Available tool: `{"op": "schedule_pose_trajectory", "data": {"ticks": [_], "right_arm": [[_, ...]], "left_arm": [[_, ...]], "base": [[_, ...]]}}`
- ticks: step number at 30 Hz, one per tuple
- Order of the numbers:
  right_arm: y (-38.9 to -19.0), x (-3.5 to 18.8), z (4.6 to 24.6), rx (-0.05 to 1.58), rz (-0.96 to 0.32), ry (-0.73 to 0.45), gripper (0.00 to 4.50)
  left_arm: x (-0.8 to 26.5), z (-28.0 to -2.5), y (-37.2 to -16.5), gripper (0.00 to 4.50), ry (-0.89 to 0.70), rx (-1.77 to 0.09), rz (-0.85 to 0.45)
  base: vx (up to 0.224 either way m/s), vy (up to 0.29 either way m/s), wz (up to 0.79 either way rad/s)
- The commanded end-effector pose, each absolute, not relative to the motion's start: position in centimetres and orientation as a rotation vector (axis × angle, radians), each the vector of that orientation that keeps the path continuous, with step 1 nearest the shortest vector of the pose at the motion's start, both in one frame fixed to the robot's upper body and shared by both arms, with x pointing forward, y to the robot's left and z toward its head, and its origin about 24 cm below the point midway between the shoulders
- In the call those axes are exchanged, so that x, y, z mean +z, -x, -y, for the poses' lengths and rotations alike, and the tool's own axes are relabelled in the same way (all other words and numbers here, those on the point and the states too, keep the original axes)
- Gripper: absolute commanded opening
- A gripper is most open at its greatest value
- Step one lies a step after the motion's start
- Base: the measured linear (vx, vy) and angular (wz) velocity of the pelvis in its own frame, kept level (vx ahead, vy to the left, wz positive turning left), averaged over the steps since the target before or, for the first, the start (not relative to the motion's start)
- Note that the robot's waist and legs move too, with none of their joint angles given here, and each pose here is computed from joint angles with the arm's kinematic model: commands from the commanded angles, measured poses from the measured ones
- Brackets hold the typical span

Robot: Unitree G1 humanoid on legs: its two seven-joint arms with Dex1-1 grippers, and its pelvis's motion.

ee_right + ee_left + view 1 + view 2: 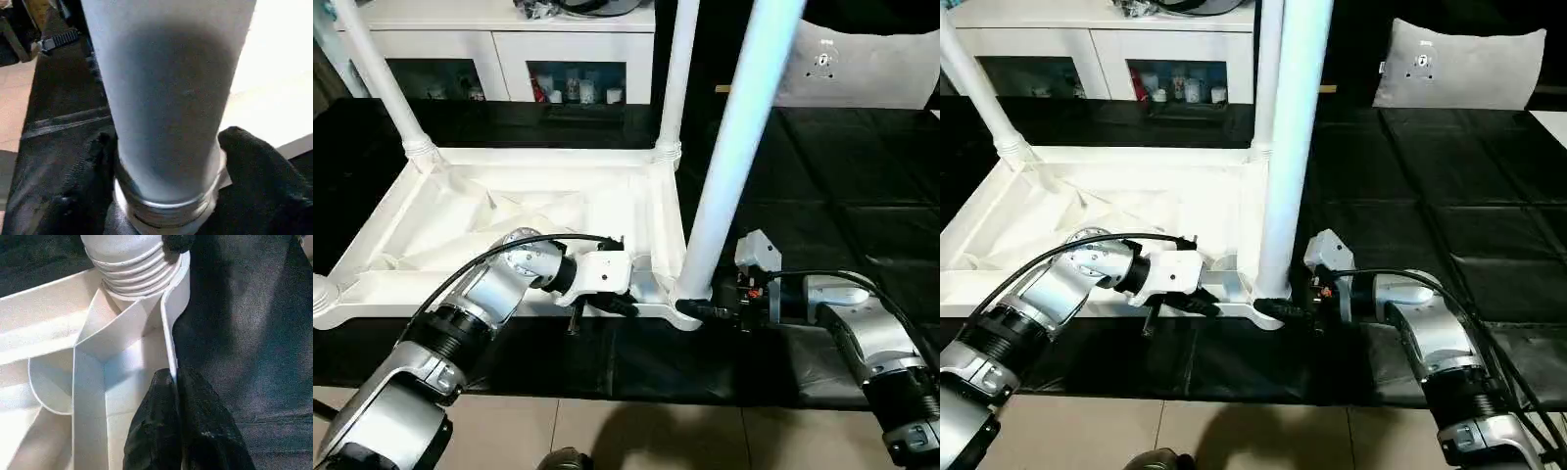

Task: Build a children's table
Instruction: Rotate leg to tighten

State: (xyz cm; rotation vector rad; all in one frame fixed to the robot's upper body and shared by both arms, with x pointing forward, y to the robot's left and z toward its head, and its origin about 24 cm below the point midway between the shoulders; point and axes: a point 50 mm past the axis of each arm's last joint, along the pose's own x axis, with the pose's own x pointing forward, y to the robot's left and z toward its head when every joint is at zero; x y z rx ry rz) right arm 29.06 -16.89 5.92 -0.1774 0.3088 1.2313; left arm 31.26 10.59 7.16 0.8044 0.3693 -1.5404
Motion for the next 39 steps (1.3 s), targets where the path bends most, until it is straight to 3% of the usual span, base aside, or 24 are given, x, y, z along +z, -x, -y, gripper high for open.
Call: {"op": "schedule_pose_trajectory", "data": {"ticks": [1,4,12,18,19,25,26,31,36,37,39], "right_arm": [[-29.2,6.2,17.0,1.233,-0.312,0.177,3.16],[-29.2,6.2,16.9,1.235,-0.315,0.174,2.87],[-28.6,5.8,16.6,1.248,-0.326,0.135,2.72],[-29.2,4.1,15.1,1.000,-0.326,0.064,2.70],[-29.8,3.5,14.7,0.886,-0.330,0.046,2.70],[-30.9,3.0,14.1,0.702,-0.334,-0.016,2.70],[-31.6,2.8,13.8,0.577,-0.346,-0.042,2.70],[-32.0,2.4,13.3,0.477,-0.373,-0.037,2.70],[-31.8,2.2,12.9,0.492,-0.374,-0.024,2.70],[-31.8,2.2,12.9,0.492,-0.374,-0.024,3.05],[-31.8,2.3,12.9,0.489,-0.367,-0.029,3.05]], "left_arm": [[6.4,-10.2,-30.6,0.00,-0.851,-1.630,-0.415],[6.4,-10.2,-30.5,0.00,-0.853,-1.630,-0.417],[6.4,-10.2,-30.7,0.00,-0.821,-1.609,-0.419],[6.7,-8.7,-31.2,0.00,-0.648,-1.474,-0.373],[7.1,-7.8,-31.7,0.00,-0.557,-1.390,-0.342],[7.6,-5.6,-32.5,0.00,-0.406,-1.241,-0.311],[7.7,-4.2,-33.1,0.00,-0.340,-1.138,-0.305],[7.9,-2.7,-33.5,0.00,-0.336,-1.029,-0.281],[7.5,-3.1,-33.4,0.00,-0.393,-1.028,-0.300],[7.5,-3.1,-33.4,0.00,-0.393,-1.028,-0.300],[7.4,-3.4,-33.4,0.00,-0.409,-1.022,-0.307]], "base": [[0.000,0.000,0.00],[0.000,0.000,0.00],[0.000,0.000,0.00],[0.000,0.000,0.00],[0.000,0.000,0.00],[0.000,0.000,0.00],[0.000,0.000,0.00],[0.000,0.000,0.00],[0.000,0.000,0.00],[0.000,0.000,0.00],[0.000,0.000,0.00]]}}
